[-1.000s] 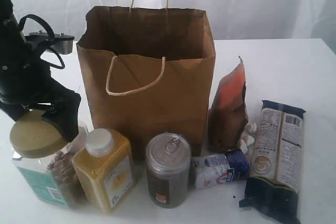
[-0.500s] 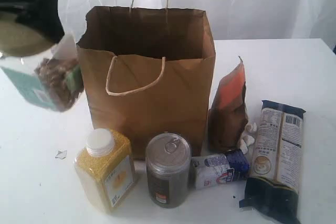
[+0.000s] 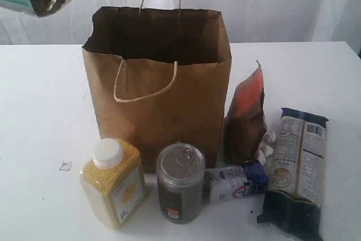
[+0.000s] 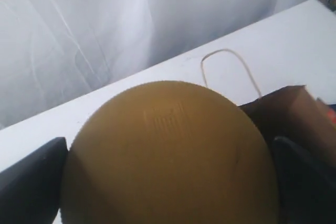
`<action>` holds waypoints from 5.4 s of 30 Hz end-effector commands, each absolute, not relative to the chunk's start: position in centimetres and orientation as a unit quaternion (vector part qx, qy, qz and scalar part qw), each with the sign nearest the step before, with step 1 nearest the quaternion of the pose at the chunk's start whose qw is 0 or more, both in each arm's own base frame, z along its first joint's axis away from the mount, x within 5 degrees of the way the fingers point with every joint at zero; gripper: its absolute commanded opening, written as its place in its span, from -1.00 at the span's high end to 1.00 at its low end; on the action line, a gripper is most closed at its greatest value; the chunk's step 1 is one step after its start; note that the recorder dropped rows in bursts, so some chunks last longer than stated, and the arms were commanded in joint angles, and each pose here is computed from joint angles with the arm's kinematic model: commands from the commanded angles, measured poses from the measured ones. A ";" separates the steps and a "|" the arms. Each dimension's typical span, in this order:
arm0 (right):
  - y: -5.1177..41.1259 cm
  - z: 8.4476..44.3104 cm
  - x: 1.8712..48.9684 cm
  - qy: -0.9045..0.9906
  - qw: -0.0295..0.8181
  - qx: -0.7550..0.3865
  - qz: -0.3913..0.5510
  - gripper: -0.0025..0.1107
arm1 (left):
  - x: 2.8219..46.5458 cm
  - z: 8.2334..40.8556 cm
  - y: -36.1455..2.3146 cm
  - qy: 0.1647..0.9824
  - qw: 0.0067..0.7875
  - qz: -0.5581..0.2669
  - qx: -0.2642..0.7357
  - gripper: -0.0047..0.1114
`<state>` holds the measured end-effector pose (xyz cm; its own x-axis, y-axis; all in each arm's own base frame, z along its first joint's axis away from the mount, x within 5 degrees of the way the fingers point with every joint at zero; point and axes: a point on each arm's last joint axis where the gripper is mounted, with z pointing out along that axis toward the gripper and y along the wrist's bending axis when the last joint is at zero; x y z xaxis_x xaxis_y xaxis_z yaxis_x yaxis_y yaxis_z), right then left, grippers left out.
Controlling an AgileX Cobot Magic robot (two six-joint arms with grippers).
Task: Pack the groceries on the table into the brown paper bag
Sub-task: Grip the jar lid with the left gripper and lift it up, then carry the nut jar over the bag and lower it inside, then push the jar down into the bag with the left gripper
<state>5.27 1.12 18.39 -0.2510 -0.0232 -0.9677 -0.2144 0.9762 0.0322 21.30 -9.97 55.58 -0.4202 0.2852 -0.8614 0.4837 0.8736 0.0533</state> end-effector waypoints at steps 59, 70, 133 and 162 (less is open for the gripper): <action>1.1 18.3 5.3 0.785 0.609 -0.076 0.078 0.96 | 30.6 45.2 -21.6 0.891 0.301 -0.144 0.308 0.92; 1.1 18.3 5.3 0.785 0.609 -0.076 0.078 0.96 | 30.7 44.8 -21.8 0.891 0.291 -0.147 0.315 0.92; 1.1 18.2 5.2 0.787 0.607 -0.077 0.076 0.96 | 32.5 35.7 -23.3 0.911 0.153 -0.120 0.363 0.92; 1.1 18.2 5.2 0.787 0.607 -0.077 0.076 0.96 | 32.0 35.7 -23.5 0.912 0.134 -0.139 0.362 -0.53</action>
<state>5.25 1.11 18.34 -0.2572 -0.0210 -0.9661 -0.2128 0.9764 0.0355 33.17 -23.85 35.17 -0.6833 0.6077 -0.4047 0.6978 0.7068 -0.1167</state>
